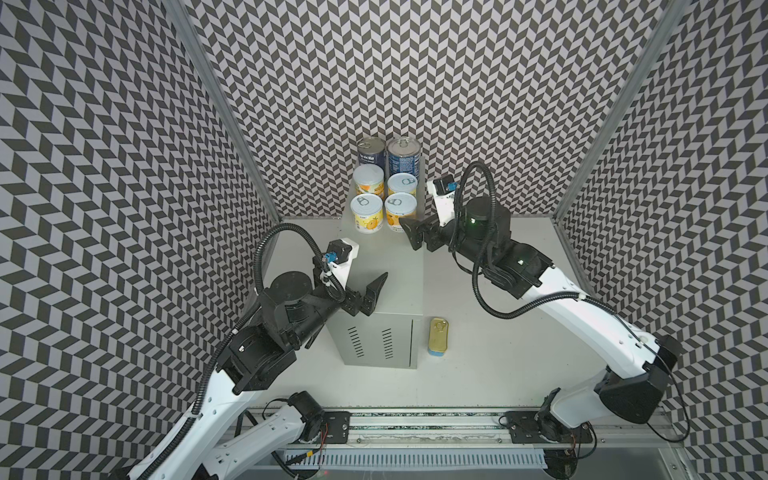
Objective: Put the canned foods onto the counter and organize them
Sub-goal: 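Open the right gripper and draw it back while the left retracts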
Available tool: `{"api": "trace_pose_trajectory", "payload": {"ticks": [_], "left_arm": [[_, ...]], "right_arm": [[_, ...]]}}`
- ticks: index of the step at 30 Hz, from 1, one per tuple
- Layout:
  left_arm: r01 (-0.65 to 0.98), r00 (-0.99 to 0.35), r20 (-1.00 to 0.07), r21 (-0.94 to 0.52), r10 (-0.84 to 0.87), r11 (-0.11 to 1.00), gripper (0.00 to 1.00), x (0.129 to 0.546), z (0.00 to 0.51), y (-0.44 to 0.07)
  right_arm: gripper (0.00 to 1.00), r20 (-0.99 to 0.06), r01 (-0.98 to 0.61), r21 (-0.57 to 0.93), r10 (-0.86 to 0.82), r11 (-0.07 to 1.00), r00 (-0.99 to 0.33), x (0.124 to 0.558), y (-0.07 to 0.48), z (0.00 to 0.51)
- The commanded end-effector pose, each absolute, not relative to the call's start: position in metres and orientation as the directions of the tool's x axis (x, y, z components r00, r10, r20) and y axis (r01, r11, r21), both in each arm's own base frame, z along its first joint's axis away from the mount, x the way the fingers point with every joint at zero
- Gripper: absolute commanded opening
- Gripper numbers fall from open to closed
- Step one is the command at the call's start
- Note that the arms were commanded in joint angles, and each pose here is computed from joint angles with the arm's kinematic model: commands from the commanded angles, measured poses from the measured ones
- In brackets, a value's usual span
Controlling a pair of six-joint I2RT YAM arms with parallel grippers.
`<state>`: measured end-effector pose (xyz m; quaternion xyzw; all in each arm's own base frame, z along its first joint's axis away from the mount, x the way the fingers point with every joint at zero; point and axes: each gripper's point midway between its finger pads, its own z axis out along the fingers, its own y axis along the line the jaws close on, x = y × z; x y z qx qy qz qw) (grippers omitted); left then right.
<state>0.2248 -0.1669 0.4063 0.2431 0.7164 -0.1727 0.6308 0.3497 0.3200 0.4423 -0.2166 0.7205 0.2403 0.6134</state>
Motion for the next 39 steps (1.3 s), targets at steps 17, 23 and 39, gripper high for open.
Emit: {"api": "trace_pose_trajectory", "payload": {"ticks": [17,23,39], "left_arm": [[0.242,-0.112,-0.992,0.035,0.064,0.97,1.0,0.253,0.418,-0.11],[0.29,-0.106,-0.994,0.002,0.034,0.957,1.0,0.267,0.421,-0.121],[0.346,-0.145,-0.989,-0.071,-0.021,0.936,1.0,0.302,0.411,-0.137]], "right_arm": [[0.99,-0.986,-0.472,0.123,0.053,0.873,-0.158,0.363,0.291,0.46],[0.99,-0.985,-0.482,0.117,0.041,0.868,-0.165,0.353,0.284,0.456],[0.99,-0.984,-0.444,0.071,-0.012,0.893,-0.18,0.323,0.243,0.431]]}}
